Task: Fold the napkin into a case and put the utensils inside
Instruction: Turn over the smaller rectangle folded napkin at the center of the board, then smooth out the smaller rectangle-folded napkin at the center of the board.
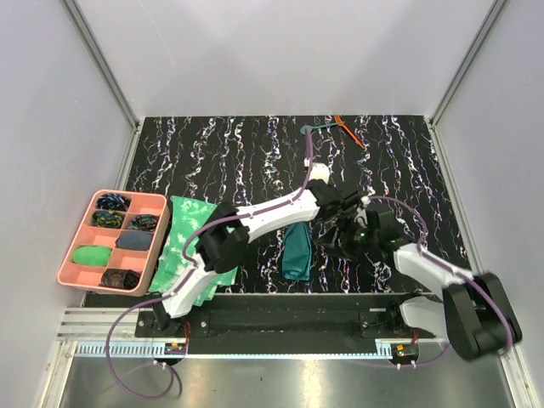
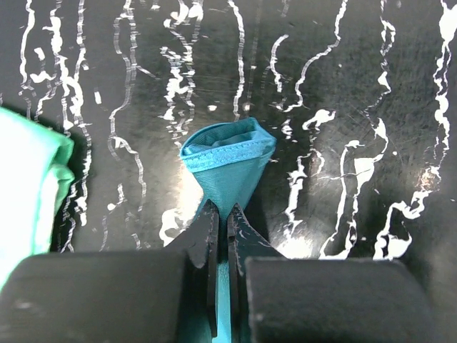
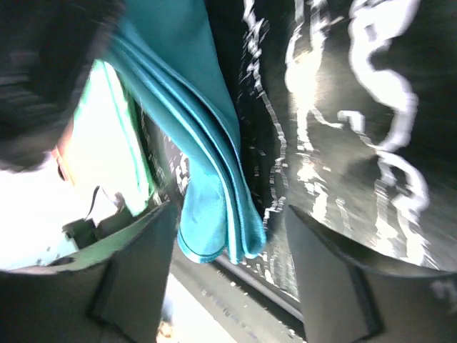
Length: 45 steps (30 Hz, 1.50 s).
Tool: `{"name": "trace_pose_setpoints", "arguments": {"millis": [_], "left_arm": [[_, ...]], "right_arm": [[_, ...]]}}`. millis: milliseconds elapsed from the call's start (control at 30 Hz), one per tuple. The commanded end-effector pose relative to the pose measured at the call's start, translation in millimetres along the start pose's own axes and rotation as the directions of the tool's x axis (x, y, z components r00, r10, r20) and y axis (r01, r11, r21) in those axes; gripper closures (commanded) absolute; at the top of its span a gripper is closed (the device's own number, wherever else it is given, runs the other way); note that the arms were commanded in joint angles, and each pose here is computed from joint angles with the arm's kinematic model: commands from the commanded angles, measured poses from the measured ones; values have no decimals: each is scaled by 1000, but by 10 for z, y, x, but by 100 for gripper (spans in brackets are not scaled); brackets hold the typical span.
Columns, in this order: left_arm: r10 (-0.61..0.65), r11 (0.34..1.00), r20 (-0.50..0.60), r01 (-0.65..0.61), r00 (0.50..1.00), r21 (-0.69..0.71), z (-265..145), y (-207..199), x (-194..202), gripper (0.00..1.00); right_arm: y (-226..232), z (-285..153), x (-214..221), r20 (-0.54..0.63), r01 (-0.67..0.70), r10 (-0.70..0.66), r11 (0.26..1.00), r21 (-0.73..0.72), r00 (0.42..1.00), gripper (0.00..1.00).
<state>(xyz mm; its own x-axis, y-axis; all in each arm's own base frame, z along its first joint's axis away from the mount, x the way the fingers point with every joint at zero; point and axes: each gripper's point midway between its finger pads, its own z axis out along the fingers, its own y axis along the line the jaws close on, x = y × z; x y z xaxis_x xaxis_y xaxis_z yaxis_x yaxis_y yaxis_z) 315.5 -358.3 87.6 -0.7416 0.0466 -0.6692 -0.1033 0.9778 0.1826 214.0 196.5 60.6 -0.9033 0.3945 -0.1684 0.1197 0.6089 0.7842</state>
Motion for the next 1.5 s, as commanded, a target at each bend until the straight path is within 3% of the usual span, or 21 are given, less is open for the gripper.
{"name": "trace_pose_setpoints", "arguments": {"millis": [0,67,200,300,400,467,600,667,700,767,933,967,1000,1067,1100,1167,1233,1267,1367,1467], "left_arm": [[58,996,77,-53,995,-67,28,-37,-99,95],[67,995,71,-61,995,-84,73,-55,-69,93],[81,994,72,-76,994,-77,97,-176,-21,85],[84,996,94,-81,992,-33,2,-310,-70,70],[66,998,80,-67,995,17,-93,-382,-123,45],[51,997,61,-55,997,54,-174,-413,-133,36],[2,982,61,-14,998,187,-630,-379,-281,33],[41,971,54,-53,998,231,-722,-304,-204,30],[-3,941,58,-17,998,337,-982,-312,-345,31],[-5,909,52,-17,999,416,-1112,-255,-320,31],[-21,805,-17,27,1000,593,-1263,51,61,40],[14,800,-54,21,998,600,-1123,127,324,43],[-39,715,-64,73,997,696,-1300,55,220,46],[-28,667,-98,92,995,739,-1203,85,437,58],[-54,582,-103,115,993,805,-1347,-7,371,62],[-44,547,-108,115,993,829,-1299,-14,467,71],[-56,521,-89,105,994,847,-1300,-59,439,74],[-56,513,-87,104,995,852,-1246,-88,450,75],[-22,489,-112,108,994,865,-1165,-140,552,76],[-8,475,-140,127,990,871,-1104,-184,659,77]], "right_arm": [[-241,-288,-167,134,14,-39,982,188,990,25],[-222,-411,-223,189,-1,-38,979,202,981,17],[-324,-528,-295,233,-18,-45,965,261,972,11],[-398,-523,-322,228,-34,-33,958,283,973,9],[-457,-509,-342,211,-73,10,952,297,977,8],[-527,-526,-350,220,-101,33,946,307,975,7],[-543,-567,-414,243,-119,46,949,292,969,6],[-455,-541,-470,234,-69,7,963,260,972,6],[-356,-503,-430,196,-41,0,978,207,981,6],[-210,-450,-500,175,53,-78,989,141,981,6],[65,-310,-613,71,231,-232,973,18,970,7],[219,-301,-727,80,264,-261,964,-24,962,8],[337,-281,-710,54,275,-271,958,-88,961,10],[531,-183,-817,46,288,-284,943,-166,958,19],[632,-141,-778,22,299,-301,933,-201,953,23],[778,-31,-845,3,301,-309,922,-242,951,33],[959,90,-844,-41,285,-315,899,-332,948,40],[994,127,-841,-55,274,-313,894,-353,948,52],[1029,286,-812,-116,235,-302,889,-394,946,66],[944,412,-842,-140,213,-283,900,-379,949,71]]}}
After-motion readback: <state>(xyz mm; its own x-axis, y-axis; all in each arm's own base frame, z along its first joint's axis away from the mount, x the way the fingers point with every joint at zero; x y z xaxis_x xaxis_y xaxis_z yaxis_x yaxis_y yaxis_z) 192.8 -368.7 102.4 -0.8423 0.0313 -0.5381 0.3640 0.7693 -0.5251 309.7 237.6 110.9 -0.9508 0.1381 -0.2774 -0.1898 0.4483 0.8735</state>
